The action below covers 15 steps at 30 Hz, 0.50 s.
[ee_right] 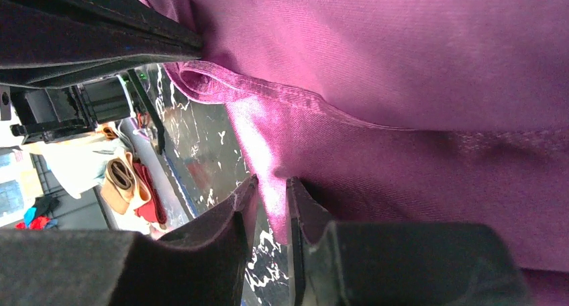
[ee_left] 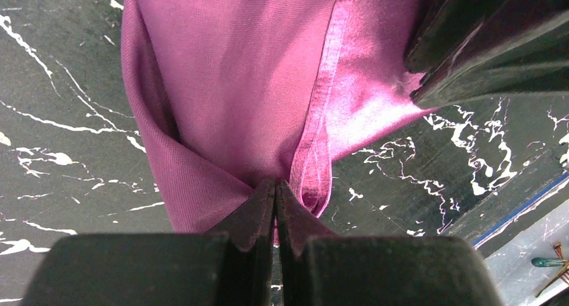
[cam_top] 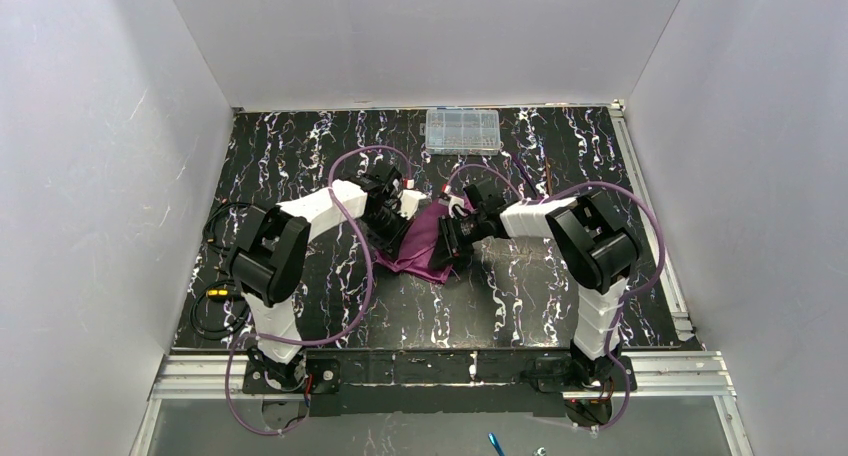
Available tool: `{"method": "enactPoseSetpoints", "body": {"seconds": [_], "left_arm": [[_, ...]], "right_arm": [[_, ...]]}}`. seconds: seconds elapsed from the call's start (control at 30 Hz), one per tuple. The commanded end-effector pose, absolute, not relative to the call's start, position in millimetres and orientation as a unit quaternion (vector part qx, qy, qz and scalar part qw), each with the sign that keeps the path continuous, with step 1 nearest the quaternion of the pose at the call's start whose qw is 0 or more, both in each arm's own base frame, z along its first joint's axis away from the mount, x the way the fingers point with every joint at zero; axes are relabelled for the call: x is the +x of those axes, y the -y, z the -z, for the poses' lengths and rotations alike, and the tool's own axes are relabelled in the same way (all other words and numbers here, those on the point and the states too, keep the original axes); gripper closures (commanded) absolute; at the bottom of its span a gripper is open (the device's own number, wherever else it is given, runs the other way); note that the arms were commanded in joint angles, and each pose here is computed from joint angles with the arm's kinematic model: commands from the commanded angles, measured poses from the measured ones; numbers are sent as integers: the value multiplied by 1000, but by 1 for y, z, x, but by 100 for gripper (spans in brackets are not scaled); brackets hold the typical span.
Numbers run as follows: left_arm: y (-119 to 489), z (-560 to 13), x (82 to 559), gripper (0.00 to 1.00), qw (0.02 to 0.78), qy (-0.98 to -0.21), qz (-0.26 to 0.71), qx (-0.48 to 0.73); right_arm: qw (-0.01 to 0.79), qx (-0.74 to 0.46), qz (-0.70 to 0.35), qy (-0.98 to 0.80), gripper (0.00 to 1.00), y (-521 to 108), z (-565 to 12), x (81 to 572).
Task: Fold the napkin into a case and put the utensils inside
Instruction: Smooth out the 2/3-rectangle-folded napkin at the center of the board.
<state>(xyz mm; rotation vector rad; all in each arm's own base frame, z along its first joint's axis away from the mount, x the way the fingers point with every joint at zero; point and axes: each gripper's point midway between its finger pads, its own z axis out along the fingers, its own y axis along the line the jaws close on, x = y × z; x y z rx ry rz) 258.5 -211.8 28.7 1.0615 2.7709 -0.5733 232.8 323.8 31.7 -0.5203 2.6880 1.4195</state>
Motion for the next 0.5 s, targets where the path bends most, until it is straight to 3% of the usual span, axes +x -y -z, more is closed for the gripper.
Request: {"method": "enactPoseSetpoints", "body": {"seconds": [0.0,0.47], "left_arm": [[212,-31,256,100,66,-911,186,362],[222,-51,269,100,76,-887,201,410]], "right_arm": [[50,-173,-465,-867,69,-331,-24,234],[64,-157,-460,-871,70,-354,-9,243]]}}
